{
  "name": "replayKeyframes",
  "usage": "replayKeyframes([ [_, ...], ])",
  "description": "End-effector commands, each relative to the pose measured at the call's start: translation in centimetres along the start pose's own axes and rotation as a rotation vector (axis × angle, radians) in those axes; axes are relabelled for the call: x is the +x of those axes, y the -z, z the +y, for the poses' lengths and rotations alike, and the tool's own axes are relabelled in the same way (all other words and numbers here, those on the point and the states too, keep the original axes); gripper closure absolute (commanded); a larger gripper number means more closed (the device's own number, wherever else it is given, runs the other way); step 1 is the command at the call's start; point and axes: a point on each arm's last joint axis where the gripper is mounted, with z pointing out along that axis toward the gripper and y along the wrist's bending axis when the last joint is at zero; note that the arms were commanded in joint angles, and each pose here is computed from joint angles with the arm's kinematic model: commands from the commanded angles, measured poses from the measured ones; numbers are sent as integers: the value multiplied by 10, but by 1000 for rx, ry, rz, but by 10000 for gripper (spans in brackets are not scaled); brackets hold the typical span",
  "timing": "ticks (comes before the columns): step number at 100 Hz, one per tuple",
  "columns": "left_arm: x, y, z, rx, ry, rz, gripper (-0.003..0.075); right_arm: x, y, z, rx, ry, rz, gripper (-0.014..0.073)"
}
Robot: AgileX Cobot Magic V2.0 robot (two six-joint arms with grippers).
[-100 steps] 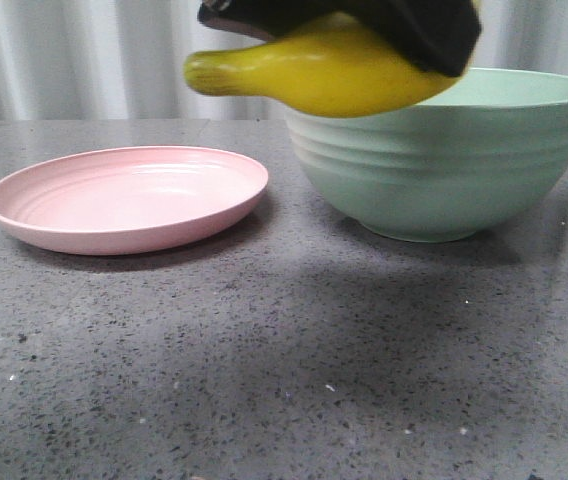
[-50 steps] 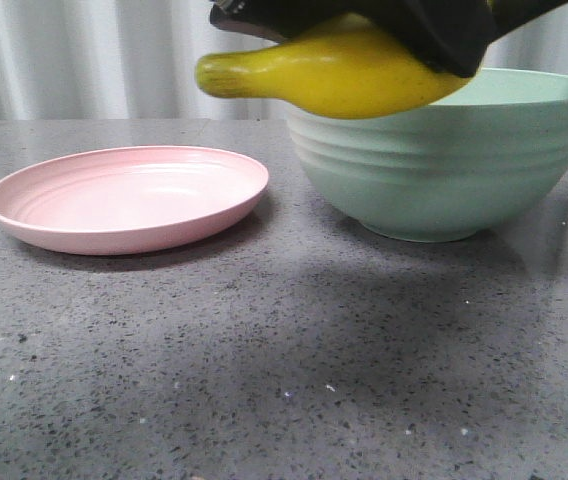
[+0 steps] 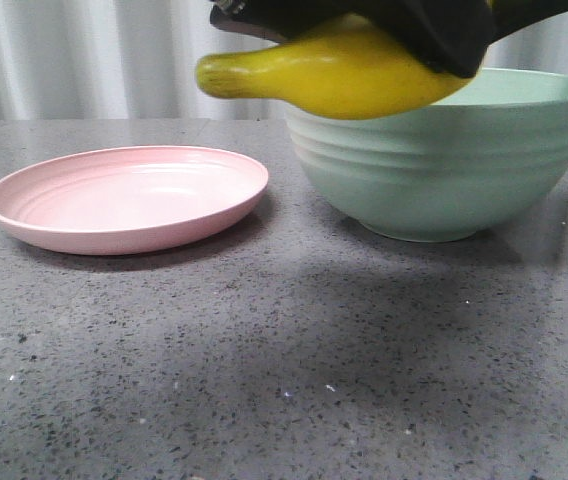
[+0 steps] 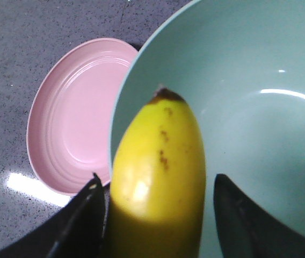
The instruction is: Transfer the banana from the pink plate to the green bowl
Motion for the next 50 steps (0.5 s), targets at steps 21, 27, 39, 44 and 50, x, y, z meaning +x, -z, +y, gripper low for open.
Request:
replayKeyframes([
  [21,-19,15,-7,27,6,-109,555,-12,12,9,-38,5,-84,251],
  [27,-18,15,-7,27,5,-102,555,-12,12,9,-37,5,-77,251],
  [39,-18,15,-7,26,5,-98,555,-11,12,9,-36,5,-63,251],
  [44,-18,15,-7,26,5,-98,555,-10,12,9,-35,5,-53,251],
  [50,-18,15,-7,27,8,-98,554,-9,12,9,-35,5,-46,251],
])
